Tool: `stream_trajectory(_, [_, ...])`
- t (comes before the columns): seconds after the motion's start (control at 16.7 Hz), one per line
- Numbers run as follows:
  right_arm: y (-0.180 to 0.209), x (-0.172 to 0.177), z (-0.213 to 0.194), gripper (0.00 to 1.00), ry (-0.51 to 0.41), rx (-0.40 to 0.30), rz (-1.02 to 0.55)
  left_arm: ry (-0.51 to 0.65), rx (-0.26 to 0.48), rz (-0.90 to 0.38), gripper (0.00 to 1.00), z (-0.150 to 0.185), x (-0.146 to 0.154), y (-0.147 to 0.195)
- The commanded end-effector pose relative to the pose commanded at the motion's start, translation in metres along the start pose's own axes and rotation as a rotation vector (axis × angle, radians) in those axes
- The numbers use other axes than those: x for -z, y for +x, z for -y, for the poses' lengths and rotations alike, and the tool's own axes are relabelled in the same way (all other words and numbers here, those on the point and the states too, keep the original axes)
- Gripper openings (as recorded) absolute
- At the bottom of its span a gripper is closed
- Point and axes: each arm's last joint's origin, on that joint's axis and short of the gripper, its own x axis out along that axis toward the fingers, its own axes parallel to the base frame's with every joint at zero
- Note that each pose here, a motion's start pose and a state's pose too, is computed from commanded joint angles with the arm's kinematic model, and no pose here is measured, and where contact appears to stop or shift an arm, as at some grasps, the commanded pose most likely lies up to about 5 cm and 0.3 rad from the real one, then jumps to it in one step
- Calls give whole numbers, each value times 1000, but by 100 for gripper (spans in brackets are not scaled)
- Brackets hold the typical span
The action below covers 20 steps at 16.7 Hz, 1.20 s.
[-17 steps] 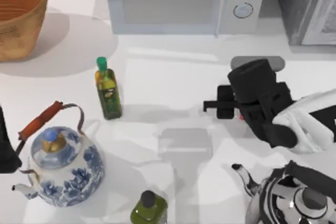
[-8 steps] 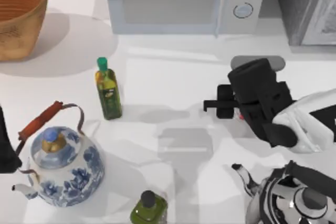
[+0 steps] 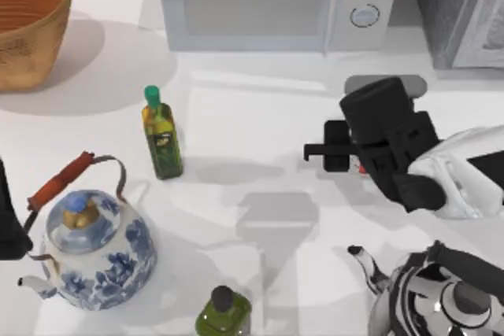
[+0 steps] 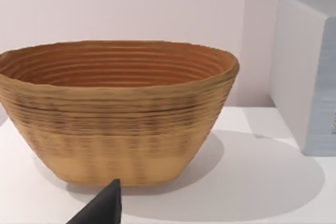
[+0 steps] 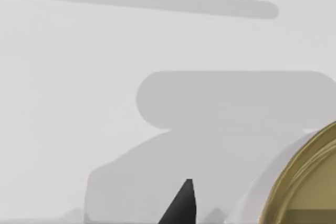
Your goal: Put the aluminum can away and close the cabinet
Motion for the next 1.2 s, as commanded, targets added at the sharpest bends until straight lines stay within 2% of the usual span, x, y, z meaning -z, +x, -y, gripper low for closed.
stream_trajectory(0.6, [-84, -97, 3, 0, 6, 4, -2, 0, 0, 0, 100, 0, 0, 0])
stream_trajectory(0.96, [-89, -101, 3, 0, 9, 0, 4, 0, 0, 0, 100, 0, 0, 0])
stream_trajectory(1.2, [-104, -103, 25, 0, 4, 7, 44, 0, 0, 0, 100, 0, 0, 0])
